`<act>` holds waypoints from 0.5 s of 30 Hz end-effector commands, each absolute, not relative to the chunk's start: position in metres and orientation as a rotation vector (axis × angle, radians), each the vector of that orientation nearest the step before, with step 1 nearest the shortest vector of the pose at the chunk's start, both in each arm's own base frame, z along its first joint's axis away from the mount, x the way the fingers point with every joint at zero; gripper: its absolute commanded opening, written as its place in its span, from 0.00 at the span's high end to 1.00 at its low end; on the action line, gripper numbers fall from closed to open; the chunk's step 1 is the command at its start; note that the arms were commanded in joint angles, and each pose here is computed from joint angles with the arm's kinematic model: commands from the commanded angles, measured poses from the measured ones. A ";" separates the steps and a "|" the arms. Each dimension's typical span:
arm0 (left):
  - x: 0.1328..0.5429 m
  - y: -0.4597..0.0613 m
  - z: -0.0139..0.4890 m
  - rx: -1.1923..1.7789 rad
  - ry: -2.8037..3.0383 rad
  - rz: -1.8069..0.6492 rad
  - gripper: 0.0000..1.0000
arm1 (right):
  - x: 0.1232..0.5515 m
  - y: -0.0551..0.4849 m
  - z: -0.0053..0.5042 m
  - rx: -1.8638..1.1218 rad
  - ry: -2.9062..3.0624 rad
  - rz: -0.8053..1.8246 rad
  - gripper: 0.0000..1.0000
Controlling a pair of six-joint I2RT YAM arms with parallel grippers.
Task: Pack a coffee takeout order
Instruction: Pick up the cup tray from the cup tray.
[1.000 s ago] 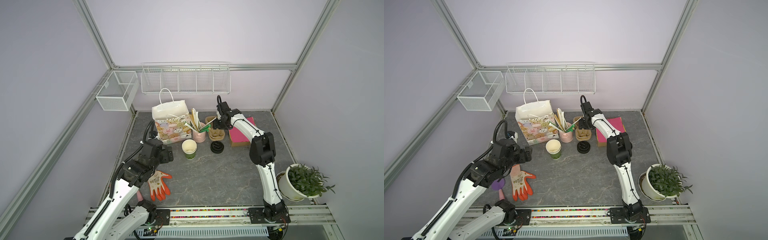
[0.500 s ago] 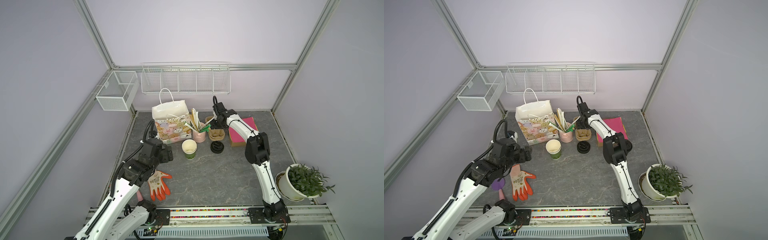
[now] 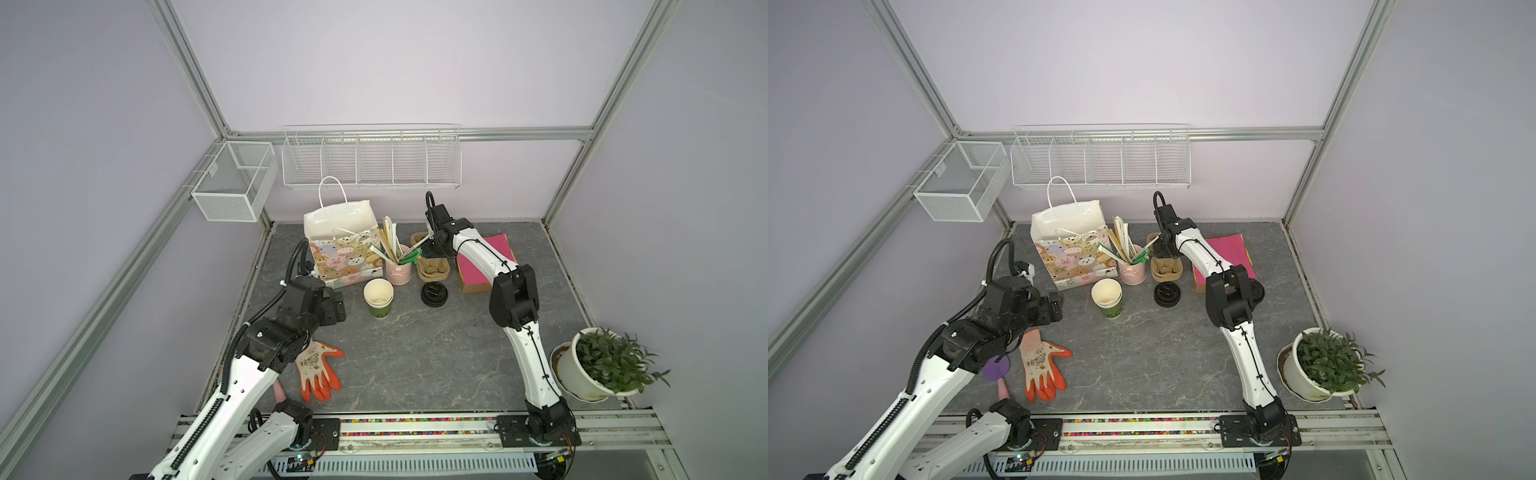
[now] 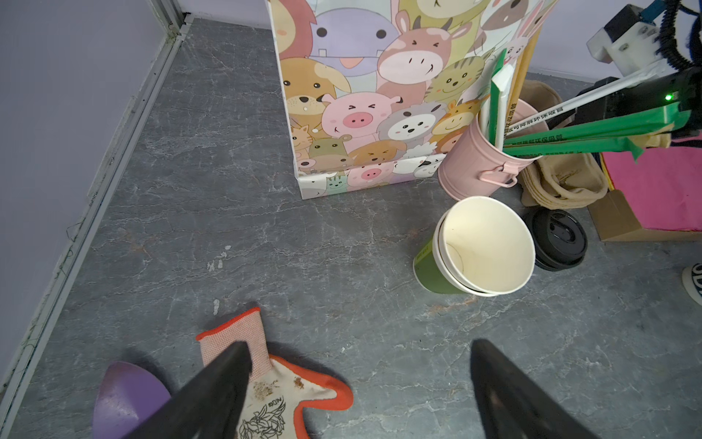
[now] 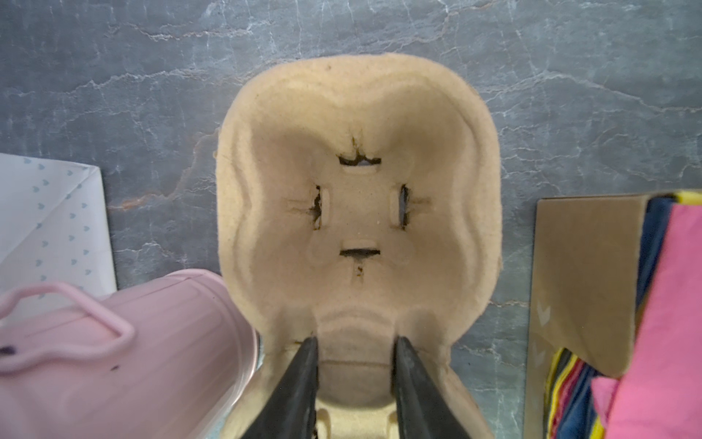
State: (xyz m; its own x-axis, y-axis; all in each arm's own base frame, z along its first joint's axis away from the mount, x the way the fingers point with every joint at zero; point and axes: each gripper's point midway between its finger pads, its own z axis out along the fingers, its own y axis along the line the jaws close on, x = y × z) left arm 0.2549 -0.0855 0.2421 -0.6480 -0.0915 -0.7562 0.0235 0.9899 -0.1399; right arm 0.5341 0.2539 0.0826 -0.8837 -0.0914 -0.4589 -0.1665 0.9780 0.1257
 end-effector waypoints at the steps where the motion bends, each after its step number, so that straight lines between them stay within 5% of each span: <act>1: 0.254 -0.083 0.237 -0.051 2.284 -0.162 0.09 | 0.531 0.259 0.109 -0.195 2.624 0.238 0.66; 15: 0.256 -0.084 0.234 -0.052 2.298 -0.163 0.09 | 0.528 0.255 0.152 -0.179 2.558 0.247 0.68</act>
State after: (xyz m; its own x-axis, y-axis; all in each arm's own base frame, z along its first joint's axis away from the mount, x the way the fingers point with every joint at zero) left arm 0.2565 -0.0857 0.2391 -0.6570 -0.0917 -0.7483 0.0207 0.9900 -0.1395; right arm 0.5280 0.2538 0.1005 -0.8797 -0.0940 -0.4662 -0.1708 0.9773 0.1251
